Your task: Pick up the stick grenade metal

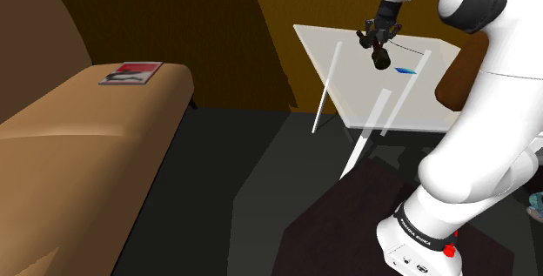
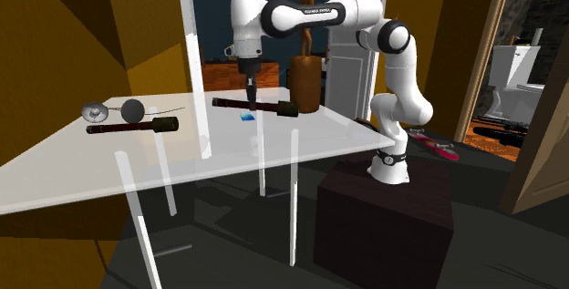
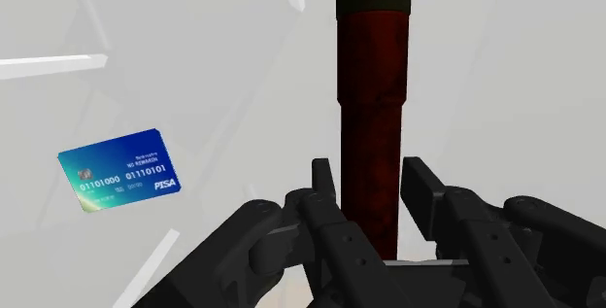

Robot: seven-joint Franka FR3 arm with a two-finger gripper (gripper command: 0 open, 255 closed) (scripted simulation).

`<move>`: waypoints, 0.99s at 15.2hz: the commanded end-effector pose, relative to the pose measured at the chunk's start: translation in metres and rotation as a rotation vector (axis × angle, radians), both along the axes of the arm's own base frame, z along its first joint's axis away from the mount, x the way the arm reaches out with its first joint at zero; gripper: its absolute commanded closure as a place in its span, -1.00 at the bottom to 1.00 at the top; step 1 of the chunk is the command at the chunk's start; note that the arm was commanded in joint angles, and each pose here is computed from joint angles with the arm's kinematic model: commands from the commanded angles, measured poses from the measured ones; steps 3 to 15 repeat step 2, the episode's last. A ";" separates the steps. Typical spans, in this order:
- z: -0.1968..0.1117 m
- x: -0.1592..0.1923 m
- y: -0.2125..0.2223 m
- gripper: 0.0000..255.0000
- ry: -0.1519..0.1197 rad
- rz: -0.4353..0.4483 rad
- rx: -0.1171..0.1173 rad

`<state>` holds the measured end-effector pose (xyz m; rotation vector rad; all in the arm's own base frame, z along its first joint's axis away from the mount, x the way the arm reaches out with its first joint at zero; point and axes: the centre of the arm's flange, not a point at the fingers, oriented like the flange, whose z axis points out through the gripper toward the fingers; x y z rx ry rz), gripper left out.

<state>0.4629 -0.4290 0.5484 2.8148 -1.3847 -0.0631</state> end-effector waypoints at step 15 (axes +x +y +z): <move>0.005 -0.001 0.000 1.00 0.000 0.000 0.000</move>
